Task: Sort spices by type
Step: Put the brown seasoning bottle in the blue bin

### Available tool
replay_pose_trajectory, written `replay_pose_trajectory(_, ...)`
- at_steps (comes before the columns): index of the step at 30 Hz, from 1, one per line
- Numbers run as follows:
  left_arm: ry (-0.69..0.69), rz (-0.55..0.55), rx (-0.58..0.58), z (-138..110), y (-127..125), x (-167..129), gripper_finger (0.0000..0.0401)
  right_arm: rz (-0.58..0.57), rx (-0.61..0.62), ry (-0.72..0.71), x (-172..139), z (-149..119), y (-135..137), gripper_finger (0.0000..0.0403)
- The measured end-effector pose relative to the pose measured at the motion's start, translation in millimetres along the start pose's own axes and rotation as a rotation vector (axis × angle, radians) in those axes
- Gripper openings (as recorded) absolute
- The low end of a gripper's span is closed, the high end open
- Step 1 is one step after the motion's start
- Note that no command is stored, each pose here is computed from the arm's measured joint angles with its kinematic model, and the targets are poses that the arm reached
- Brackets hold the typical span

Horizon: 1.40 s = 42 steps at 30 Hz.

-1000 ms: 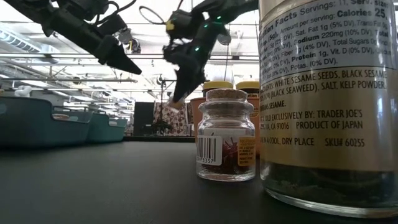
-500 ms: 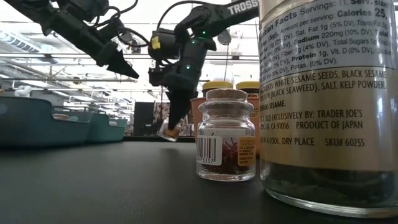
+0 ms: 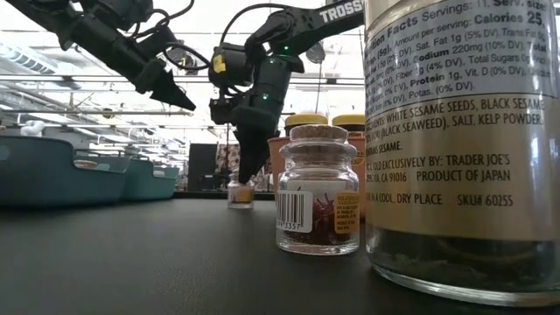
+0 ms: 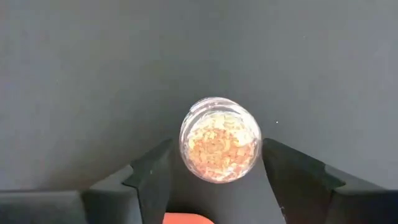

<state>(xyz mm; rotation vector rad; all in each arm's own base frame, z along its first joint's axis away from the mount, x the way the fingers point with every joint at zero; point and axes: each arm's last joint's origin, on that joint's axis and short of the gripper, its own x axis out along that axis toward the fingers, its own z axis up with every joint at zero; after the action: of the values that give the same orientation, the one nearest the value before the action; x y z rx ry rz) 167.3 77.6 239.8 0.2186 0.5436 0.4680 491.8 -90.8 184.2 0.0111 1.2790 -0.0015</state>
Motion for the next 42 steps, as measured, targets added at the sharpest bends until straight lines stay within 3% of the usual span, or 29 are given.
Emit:
replay_pose_trajectory(7,0.004,-0.001,0.001,0,0,0,0.0267,0.025,-0.02,-0.016,-5,1,1,0.0253)
replay_pose_trajectory(18,0.018,-0.014,0.001,-2,-1,0,0.0267,-0.005,-0.034,-0.08,-58,-4,-17,0.0258)
replay_pose_trajectory(31,-0.086,-0.241,-0.052,-8,-12,15,0.0267,-0.021,0.0,-0.097,-136,-27,-24,0.0258)
replay_pose_trajectory(34,-0.093,-0.25,-0.054,-10,-15,22,0.0267,-0.021,0.01,-0.099,-151,-33,-21,0.0258)
replay_pose_trajectory(38,-0.09,-0.293,-0.075,-19,-22,34,0.0267,-0.019,-0.005,-0.155,-171,-50,-17,0.0258)
replay_pose_trajectory(42,-0.134,-0.348,-0.086,-23,-33,47,0.0267,-0.028,0.047,-0.286,-179,-89,-12,0.0258)
